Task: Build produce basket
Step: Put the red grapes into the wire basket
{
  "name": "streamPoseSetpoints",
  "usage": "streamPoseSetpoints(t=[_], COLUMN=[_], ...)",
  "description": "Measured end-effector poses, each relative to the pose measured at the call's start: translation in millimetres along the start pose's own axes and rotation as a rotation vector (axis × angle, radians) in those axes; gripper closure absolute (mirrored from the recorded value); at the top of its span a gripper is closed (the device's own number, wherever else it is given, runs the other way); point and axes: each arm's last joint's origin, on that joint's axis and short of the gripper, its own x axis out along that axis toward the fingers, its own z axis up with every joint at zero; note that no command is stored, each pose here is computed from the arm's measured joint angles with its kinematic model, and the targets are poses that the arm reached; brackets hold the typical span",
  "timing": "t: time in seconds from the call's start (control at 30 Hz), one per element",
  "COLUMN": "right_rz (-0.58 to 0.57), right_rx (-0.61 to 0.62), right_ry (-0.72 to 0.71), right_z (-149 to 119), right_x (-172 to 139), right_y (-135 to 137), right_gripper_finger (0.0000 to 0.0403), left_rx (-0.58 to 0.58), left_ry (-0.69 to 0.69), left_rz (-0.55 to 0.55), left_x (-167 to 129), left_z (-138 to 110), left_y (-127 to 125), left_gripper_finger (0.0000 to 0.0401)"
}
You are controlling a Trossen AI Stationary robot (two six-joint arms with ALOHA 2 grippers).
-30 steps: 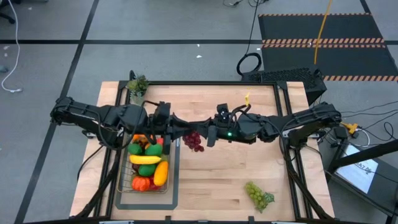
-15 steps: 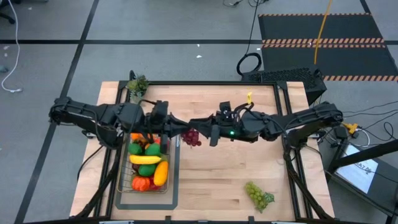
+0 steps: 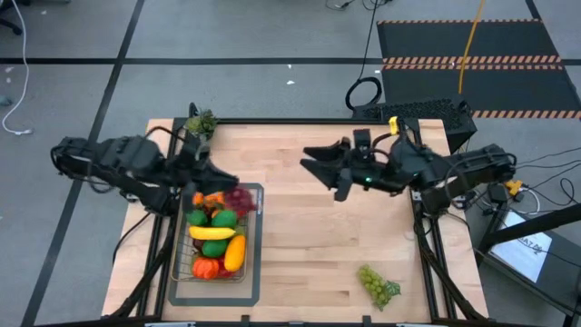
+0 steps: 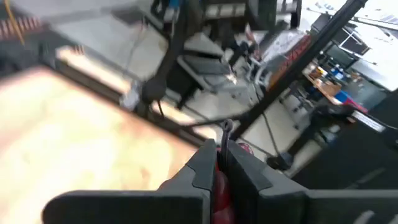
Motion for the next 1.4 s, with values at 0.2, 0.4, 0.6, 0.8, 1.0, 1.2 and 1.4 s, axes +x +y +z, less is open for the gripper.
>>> streamPoseSetpoints(t=[0.2, 0.4, 0.6, 0.8, 1.0, 1.2, 1.4], right_rz=[-0.040, -0.083, -0.116, -0.142, -0.164, -0.154, -0.120], right_rx=[-0.062, -0.102, -0.131, -0.159, -0.186, -0.217, -0.251], right_ry=[0.058, 0.124, 0.176, 0.217, 0.257, 0.296, 0.317], right_z=[9.6, 8.5, 2.8, -1.0, -3.6, -4.7, -0.3], right_x=[-16.6, -23.6, -24.0, -25.0, -27.2, -29.6, -35.4], right_y=[-3.8, -8.8, -12.9, -16.2, -19.2, -20.5, -19.8], right_gripper_finger=[0.0163, 0.0165, 0.0165, 0.0165, 0.0165, 0.0165, 0.0165], left_rx=[-0.162, -0.279, -0.305, -0.221, -0.125, -0.093, -0.038], left_ry=[0.142, 0.374, 0.709, 0.925, 1.013, 1.064, 1.122], left_rz=[0.022, 0.051, 0.129, 0.235, 0.286, 0.350, 0.412], left_x=[-40.4, -56.9, -53.8, -45.6, -28.3, -6.6, 15.7], left_z=[-10.8, -30.6, -59.7, -83.3, -100.4, -116.4, -135.1], left_y=[5.9, 8.7, 6.7, 3.7, -2.2, -6.5, -8.7], left_gripper_finger=[0.0375, 0.0375, 0.0375, 0.0375, 0.0375, 0.0375, 0.0375])
